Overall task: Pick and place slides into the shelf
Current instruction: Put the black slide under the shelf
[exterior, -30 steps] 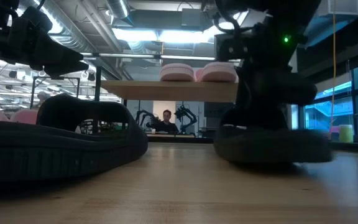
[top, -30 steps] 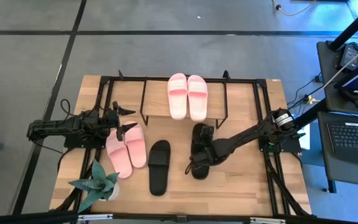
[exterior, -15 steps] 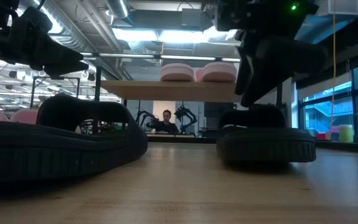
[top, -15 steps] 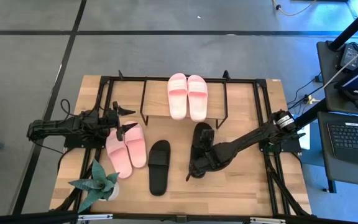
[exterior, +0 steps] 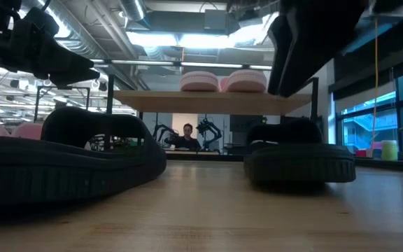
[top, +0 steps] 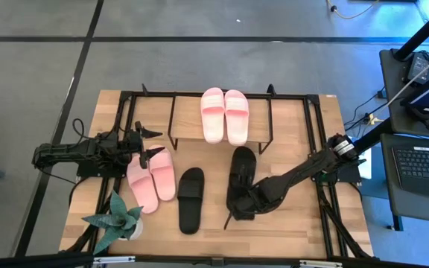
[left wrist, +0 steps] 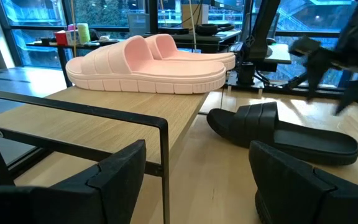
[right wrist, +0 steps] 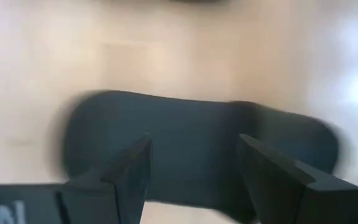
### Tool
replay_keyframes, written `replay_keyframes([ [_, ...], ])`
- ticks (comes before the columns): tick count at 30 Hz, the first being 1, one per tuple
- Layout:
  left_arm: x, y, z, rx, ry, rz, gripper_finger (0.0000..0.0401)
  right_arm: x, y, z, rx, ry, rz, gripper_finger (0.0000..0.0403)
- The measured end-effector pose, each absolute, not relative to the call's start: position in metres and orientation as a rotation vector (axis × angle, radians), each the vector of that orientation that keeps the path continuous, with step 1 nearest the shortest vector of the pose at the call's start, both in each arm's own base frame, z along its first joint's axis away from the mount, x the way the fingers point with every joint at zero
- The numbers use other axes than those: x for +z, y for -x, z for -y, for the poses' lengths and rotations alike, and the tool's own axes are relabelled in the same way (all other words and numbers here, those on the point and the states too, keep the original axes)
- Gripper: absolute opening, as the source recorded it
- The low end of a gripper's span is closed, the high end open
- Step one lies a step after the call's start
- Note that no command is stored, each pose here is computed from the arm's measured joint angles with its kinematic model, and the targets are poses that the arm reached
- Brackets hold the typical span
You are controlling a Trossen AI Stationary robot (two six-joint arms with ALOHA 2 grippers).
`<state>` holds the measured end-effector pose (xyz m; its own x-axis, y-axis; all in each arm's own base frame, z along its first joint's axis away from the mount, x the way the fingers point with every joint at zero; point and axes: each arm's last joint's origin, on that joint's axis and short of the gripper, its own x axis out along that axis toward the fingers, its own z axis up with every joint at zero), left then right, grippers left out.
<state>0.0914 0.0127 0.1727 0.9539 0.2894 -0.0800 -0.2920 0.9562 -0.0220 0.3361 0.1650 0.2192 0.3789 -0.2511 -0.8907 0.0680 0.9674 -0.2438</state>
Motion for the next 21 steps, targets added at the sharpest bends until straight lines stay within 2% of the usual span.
replay_keyframes([
  [5, 0.173, -0.091, -0.013, 0.296, 0.034, -0.076, 0.0276, 0.22, -0.347, -0.178, -0.04, -0.083, -1.122, 0.0232],
  [10, 0.173, -0.091, -0.013, 0.295, 0.034, -0.076, 0.0276, 0.208, -0.349, -0.189, 0.104, -0.203, -1.093, 0.0232],
  [21, 0.173, -0.091, -0.013, 0.295, 0.034, -0.076, 0.0276, 0.171, -0.337, -0.198, 0.153, -0.37, -1.048, 0.0232],
])
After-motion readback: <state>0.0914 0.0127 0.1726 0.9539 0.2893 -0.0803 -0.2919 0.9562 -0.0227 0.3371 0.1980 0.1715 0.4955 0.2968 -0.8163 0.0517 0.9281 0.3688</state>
